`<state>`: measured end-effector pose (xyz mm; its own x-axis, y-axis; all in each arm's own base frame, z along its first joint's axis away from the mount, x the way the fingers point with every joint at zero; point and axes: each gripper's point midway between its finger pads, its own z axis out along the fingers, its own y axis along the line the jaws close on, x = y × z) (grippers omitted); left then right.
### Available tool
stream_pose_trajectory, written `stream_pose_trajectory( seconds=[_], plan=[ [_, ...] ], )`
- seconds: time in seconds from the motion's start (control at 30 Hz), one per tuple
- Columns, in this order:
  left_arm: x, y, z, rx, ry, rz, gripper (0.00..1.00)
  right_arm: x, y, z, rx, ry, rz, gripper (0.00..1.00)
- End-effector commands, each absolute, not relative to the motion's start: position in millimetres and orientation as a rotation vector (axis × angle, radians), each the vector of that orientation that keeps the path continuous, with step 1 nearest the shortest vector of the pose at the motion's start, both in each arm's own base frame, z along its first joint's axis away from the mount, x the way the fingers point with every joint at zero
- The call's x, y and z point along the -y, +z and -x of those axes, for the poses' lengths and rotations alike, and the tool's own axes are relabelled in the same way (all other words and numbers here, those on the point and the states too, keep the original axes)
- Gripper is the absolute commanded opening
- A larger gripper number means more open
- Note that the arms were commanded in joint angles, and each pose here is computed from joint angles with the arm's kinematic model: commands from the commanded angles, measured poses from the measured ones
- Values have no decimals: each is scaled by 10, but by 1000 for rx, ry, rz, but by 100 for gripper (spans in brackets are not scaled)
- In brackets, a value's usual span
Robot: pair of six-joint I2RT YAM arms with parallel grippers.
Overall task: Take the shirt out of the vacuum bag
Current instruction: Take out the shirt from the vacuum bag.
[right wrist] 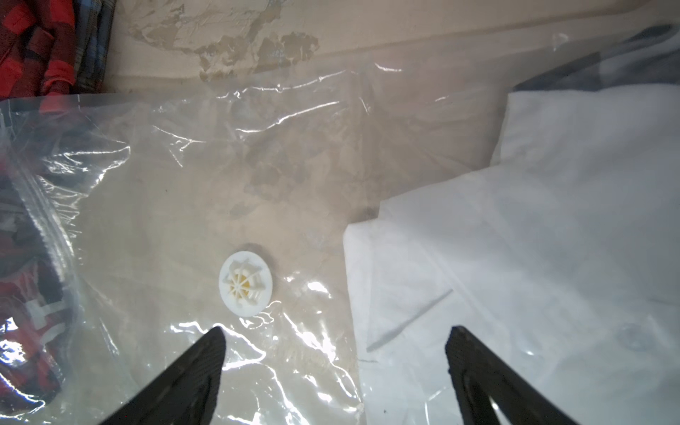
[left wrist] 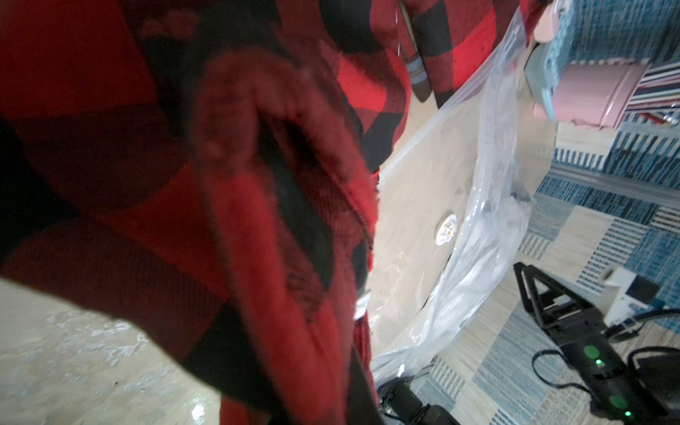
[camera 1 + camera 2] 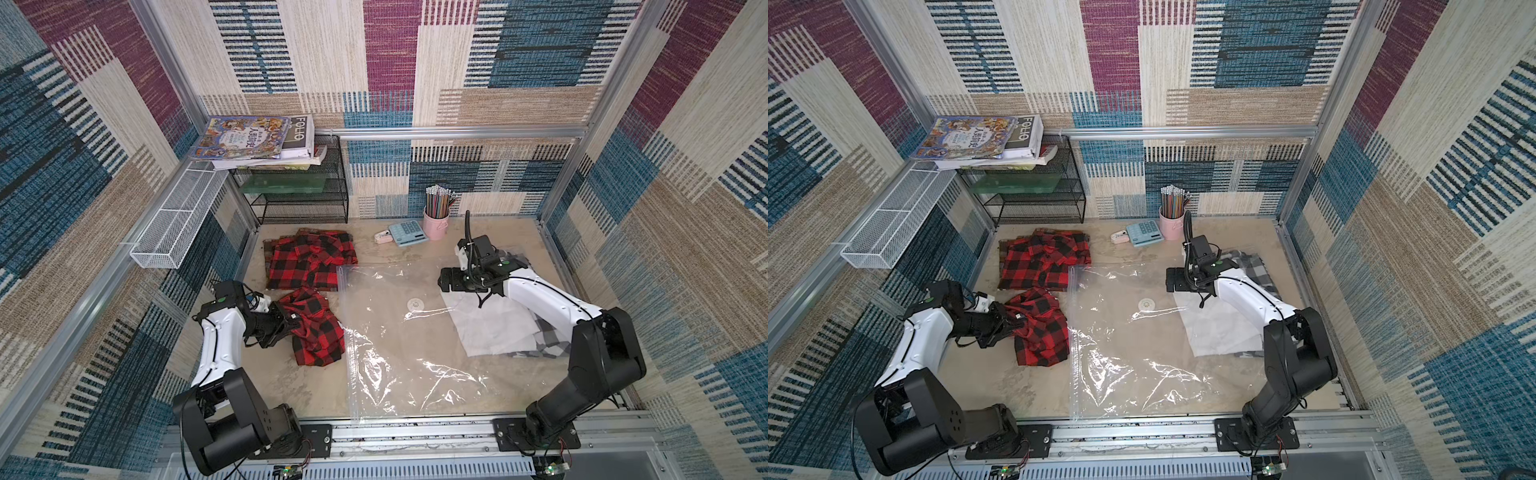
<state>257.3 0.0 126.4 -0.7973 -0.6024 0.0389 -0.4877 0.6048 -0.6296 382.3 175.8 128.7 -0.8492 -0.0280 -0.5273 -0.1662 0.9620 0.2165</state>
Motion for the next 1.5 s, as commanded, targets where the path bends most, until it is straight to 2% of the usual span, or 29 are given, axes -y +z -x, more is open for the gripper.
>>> stream_pose_trajectory(
  seconds=[0.0, 0.13, 0.2, 0.33, 0.43, 0.47, 0.5, 0.6, 0.67, 1.07, 1.27, 1.47],
  plan=[
    [255, 1261, -2435, -2771, -1054, 801, 0, -1813, 1321, -3830, -2573, 369, 186, 96],
    [259, 1254, -2300, -2849, -925, 774, 0, -1854, 1376, -3866, -2572, 382, 216, 96],
    [162, 1264, -2206, -2875, -802, 807, 0, -1878, 1403, -3877, -2569, 394, 231, 96],
    [115, 1251, -2077, -2876, -719, 904, 0, -1903, 1423, -3897, -2565, 405, 256, 96],
    [61, 1219, -2021, -2864, -655, 987, 7, -1909, 1409, -3913, -2571, 413, 263, 96],
    [71, 1207, -1996, -2861, -659, 1014, 25, -1899, 1407, -3917, -2572, 410, 264, 96],
    [87, 1197, -1975, -2854, -668, 1041, 37, -1894, 1409, -3920, -2572, 409, 265, 96],
    [112, 1255, -1943, -2764, -678, 1111, 60, -1881, 1420, -3902, -2573, 409, 271, 96],
    [63, 1373, -1958, -2667, -646, 1157, 99, -1867, 1423, -3891, -2576, 408, 274, 96],
    [-486, 1787, -2252, -2396, -501, 1365, 100, -1894, 1457, -3878, -2577, 431, 294, 96],
    [-961, 1733, -2608, -2248, -594, 1451, 100, -1937, 1440, -3845, -2585, 461, 318, 96],
    [-1261, 1505, -2689, -2256, -657, 1438, 100, -1975, 1419, -3819, -2590, 480, 342, 96]
  ],
)
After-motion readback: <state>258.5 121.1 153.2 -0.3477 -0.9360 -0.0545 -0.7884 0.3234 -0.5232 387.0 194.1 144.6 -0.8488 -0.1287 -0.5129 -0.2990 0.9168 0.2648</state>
